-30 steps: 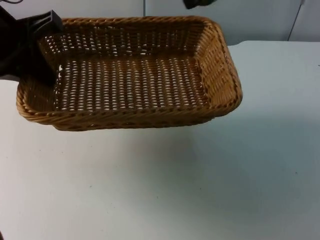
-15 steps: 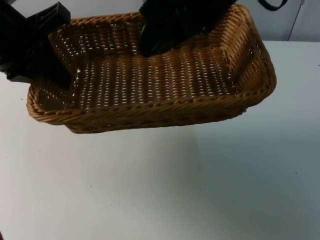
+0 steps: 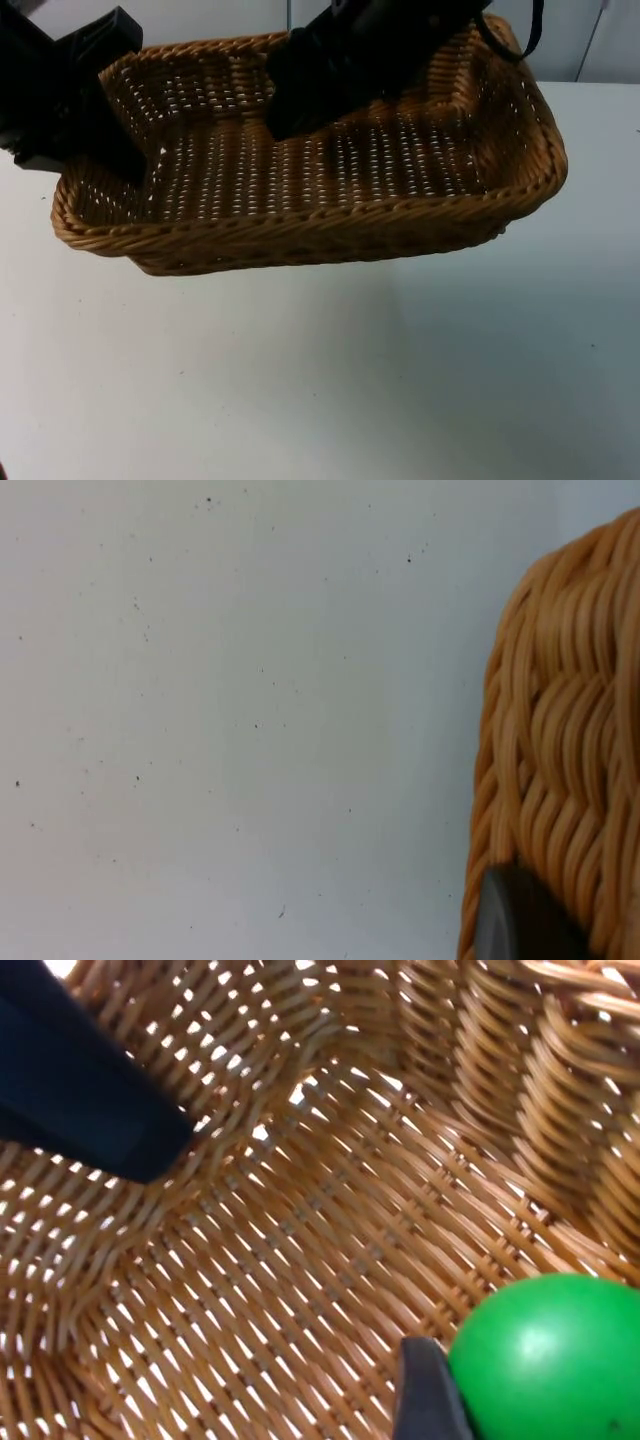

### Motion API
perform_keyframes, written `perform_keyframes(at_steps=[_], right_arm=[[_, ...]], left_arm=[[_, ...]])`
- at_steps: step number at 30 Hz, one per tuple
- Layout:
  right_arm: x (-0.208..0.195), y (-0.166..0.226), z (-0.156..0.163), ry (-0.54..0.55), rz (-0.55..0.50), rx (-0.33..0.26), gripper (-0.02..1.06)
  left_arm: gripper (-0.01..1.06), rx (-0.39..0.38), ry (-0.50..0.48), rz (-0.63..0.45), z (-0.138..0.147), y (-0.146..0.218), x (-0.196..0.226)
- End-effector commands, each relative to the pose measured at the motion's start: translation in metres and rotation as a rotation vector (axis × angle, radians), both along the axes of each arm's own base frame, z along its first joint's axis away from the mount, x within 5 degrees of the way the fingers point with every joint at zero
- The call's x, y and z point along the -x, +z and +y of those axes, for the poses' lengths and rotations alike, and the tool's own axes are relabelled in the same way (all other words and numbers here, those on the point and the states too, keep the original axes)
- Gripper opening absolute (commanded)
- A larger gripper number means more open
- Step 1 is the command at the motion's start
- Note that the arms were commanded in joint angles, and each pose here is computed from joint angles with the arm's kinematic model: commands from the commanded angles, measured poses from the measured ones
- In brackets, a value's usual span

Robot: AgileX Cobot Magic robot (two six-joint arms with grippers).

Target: Pick up the basket with the left hand and place the ball into the basket with the right hand.

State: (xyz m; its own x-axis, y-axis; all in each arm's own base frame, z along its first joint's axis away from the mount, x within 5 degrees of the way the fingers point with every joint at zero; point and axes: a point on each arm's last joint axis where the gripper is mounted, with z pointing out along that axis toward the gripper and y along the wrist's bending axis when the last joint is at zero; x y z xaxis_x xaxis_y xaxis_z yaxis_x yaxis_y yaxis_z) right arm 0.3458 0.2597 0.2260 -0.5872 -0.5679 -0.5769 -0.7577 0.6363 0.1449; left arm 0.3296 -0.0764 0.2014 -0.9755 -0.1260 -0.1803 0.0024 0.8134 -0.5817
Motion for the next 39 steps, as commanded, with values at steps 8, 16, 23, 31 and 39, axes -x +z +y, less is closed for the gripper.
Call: perform_keyframes(at_steps=[8, 16, 23, 31, 39], right_arm=[[0.0, 0.002, 0.003, -0.002, -0.009, -0.016, 0.6], [-0.003, 0.024, 0.004, -0.016, -0.041, -0.051, 0.65], [0.014, 0.128, -0.006, 0.015, -0.241, -0.167, 0.32], [0.055, 0.192, -0.028, 0.051, -0.305, -0.249, 0.0], [0.069, 0.198, -0.035, 0.077, -0.239, -0.233, 0.0]], left_arm=[[0.0, 0.041, 0.012, 0.003, -0.002, 0.006, 0.001], [0.0, 0.041, 0.012, 0.003, -0.002, 0.006, 0.001], [0.0, 0.031, -0.008, -0.01, -0.001, 0.005, 0.001], [0.0, -0.057, -0.005, -0.071, 0.005, -0.001, -0.005], [0.0, -0.112, -0.007, 0.004, 0.008, -0.041, -0.014]])
